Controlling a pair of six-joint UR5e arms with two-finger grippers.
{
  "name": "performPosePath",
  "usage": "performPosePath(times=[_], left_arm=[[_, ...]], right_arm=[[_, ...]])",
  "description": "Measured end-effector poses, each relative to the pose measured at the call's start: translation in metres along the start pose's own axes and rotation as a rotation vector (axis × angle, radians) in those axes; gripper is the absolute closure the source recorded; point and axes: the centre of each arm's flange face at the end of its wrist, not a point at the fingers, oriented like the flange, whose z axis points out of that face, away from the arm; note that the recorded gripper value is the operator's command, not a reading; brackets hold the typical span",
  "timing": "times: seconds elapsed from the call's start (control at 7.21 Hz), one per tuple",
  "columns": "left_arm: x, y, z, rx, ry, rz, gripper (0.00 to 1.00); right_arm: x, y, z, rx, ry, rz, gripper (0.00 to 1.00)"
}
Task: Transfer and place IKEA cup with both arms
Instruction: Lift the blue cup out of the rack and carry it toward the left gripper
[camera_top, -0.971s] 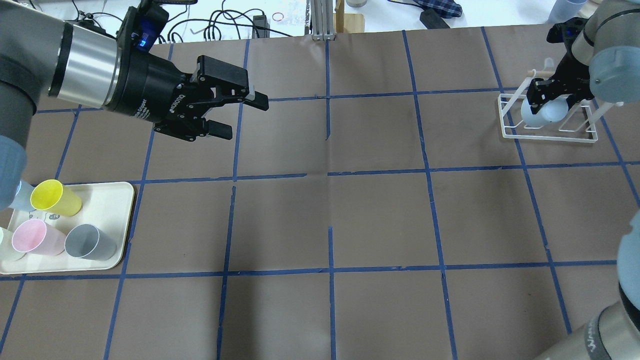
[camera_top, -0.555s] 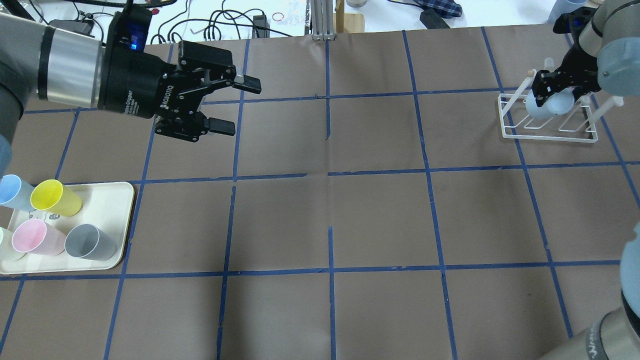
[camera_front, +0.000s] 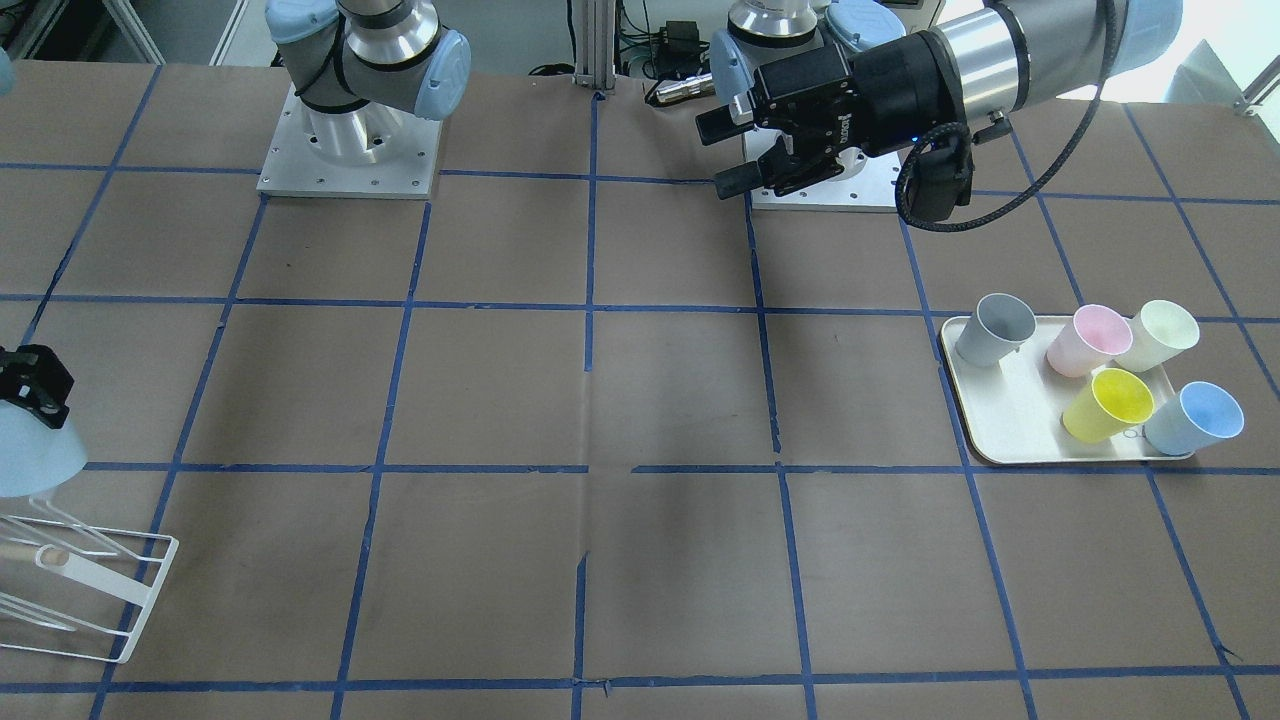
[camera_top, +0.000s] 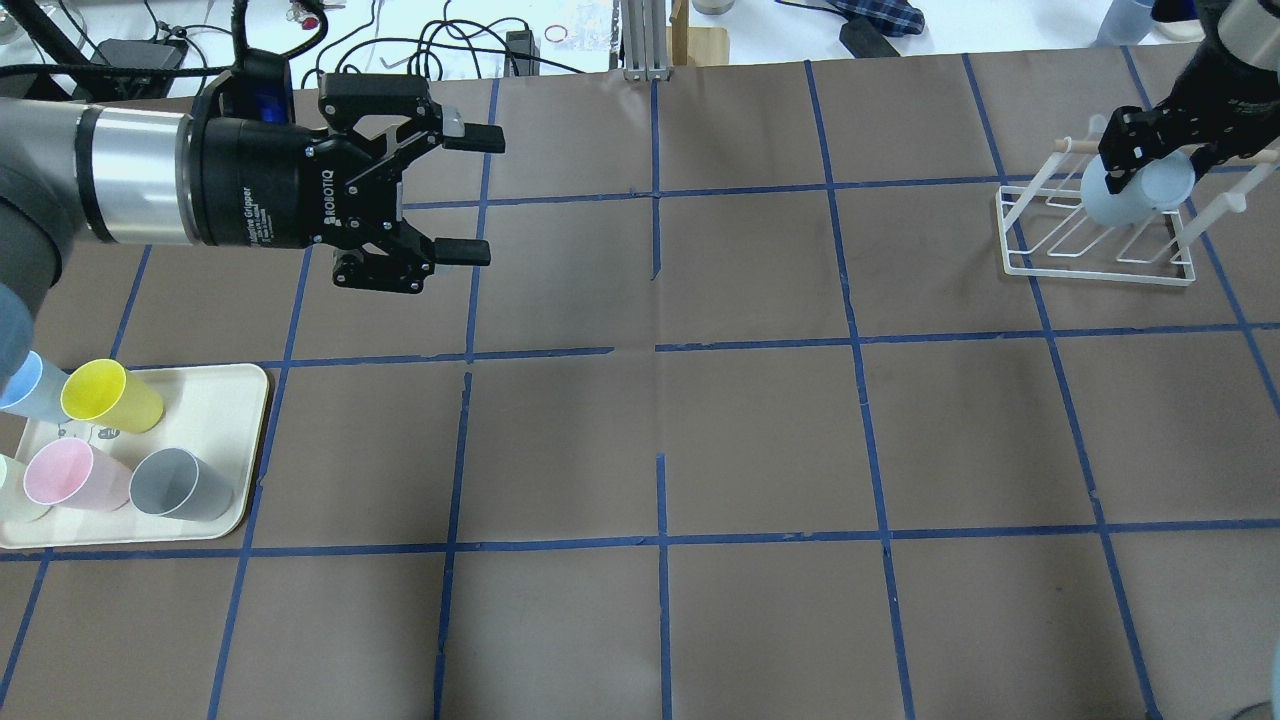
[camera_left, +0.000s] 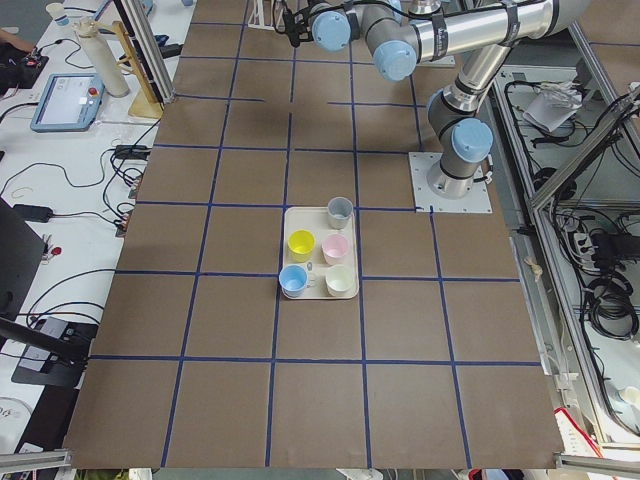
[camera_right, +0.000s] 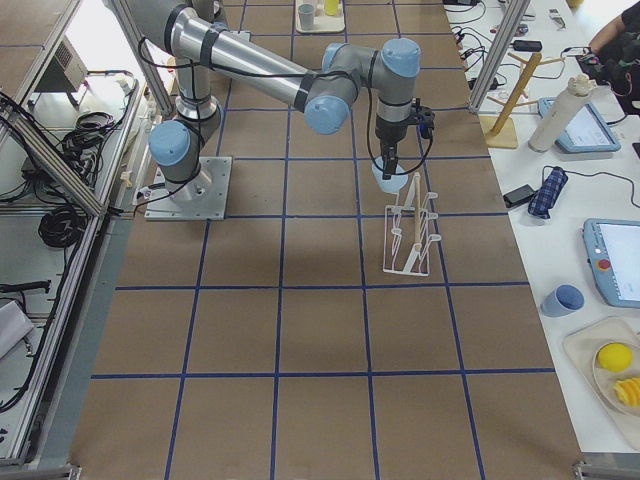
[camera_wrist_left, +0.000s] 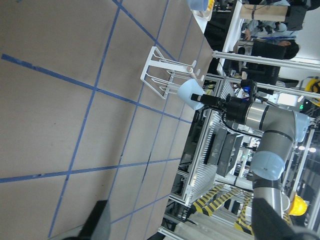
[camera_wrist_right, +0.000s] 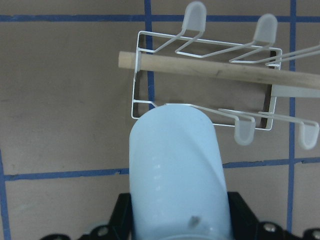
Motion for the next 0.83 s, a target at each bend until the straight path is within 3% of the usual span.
performPosePath(times=[0.14,0.42,0.69,0.83], left_arm=[[0.001,0.004,0.005,-0.01,0.037,0.007,0.0],[0.002,0.006,0.01,-0.018,0.079,0.08,0.0],[-0.006,0.005,0.014,-0.021,0.09,0.156,0.0],[-0.013,0.003,0.016,-0.023,0.111,0.153,0.0]], right_arm=[[-0.005,0.007,-0.005,-0.026,-0.031,-0.001,0.51],[-0.021,0.017,0.003,-0.103,-0.183,0.007,0.52],[-0.044,0.029,0.012,-0.207,-0.411,0.055,0.55],[-0.06,0.037,0.015,-0.272,-0.569,0.101,0.56]])
